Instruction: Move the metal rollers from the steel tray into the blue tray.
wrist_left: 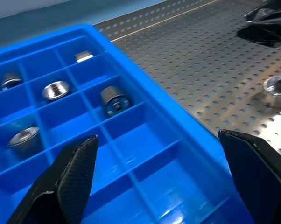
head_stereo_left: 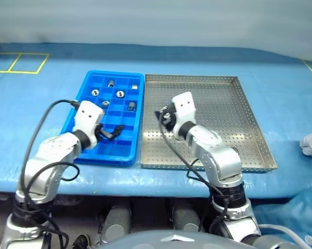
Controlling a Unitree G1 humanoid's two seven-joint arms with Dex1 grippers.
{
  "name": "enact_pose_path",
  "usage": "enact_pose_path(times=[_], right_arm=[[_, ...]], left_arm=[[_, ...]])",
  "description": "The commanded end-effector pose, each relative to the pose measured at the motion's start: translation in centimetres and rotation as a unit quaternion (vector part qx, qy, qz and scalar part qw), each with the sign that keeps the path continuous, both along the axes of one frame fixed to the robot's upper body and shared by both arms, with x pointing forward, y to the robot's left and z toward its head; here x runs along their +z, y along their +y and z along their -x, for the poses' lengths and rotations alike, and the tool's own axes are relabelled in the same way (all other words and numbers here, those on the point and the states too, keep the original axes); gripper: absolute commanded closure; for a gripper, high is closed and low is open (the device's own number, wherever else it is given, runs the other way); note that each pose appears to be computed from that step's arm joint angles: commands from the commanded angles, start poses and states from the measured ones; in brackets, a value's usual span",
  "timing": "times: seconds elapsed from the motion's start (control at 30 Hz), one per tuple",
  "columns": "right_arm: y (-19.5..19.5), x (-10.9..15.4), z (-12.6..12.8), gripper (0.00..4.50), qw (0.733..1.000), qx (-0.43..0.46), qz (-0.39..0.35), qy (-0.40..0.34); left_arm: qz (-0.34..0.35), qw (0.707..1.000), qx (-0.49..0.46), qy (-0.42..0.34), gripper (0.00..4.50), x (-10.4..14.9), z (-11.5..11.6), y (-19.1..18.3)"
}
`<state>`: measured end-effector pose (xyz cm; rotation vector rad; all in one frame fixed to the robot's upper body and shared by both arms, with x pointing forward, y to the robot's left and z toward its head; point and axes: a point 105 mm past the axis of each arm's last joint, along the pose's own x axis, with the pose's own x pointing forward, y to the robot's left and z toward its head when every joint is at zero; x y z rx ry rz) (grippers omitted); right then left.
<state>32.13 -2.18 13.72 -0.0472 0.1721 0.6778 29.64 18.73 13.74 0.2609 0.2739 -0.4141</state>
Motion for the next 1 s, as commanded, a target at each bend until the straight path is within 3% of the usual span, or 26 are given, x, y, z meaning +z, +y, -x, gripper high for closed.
enact_pose_path(times=[0.03,0.27,0.47,0.63,0.83,1.0], right_arm=[[3.0,1.7,1.1,2.61,0.996,0.081,-0.012,-0.029],[7.7,1.2,2.3,2.61,0.987,0.162,-0.012,-0.017],[10.7,-1.7,4.4,2.61,0.976,0.215,-0.005,0.038],[11.1,-2.8,4.3,2.61,0.974,0.218,-0.003,0.064],[10.1,-1.7,3.0,0.87,0.983,0.18,-0.009,0.027],[5.8,1.6,0.8,0.87,0.995,0.086,-0.033,-0.04]], left_arm=[[-0.026,0.998,0.049,-0.031,0.01,2.0,0.8,2.4],[-0.036,0.991,0.128,-0.016,0.01,1.6,1.8,5.3],[-0.03,0.991,0.131,-0.008,0.01,1.0,2.2,4.7],[-0.026,0.992,0.123,-0.005,0.01,0.9,2.2,4.2],[-0.022,0.994,0.106,-0.007,0.01,1.0,1.8,3.4],[0.015,0.999,0.037,-0.02,0.01,1.4,1.2,0.4]])
